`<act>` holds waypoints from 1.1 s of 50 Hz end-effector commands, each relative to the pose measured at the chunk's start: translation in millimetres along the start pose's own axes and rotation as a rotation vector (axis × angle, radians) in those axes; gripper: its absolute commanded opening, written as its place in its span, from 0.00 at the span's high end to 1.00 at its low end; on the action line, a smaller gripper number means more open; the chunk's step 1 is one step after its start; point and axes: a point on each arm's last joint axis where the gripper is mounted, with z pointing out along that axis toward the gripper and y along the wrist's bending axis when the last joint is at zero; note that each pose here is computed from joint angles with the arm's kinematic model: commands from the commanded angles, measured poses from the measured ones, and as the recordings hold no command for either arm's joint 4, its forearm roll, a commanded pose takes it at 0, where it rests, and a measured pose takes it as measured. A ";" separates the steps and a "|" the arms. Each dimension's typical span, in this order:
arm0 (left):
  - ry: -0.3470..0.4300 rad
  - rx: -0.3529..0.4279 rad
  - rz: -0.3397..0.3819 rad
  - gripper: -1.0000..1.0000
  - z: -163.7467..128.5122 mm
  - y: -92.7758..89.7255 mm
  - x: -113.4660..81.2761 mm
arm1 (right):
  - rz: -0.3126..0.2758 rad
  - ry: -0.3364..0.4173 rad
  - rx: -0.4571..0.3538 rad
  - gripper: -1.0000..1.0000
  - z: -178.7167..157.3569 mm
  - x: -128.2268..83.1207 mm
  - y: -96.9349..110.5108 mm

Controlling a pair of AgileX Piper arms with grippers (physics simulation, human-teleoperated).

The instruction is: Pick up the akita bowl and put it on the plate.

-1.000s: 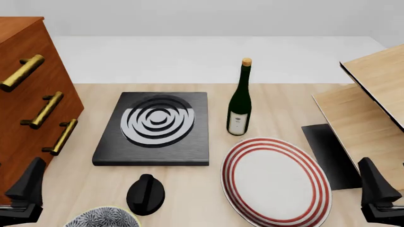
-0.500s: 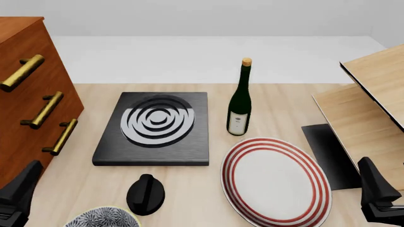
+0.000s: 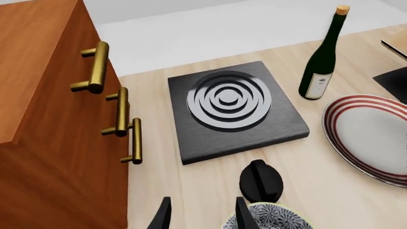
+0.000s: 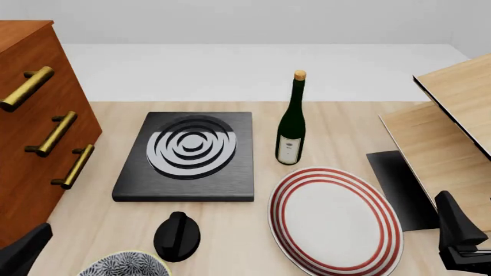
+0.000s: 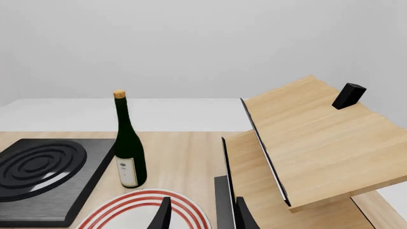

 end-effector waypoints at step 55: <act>0.373 0.076 0.132 0.00 50.4 -6.3 66.9 | 0.000 0.000 0.000 0.00 0.0 0.0 0.0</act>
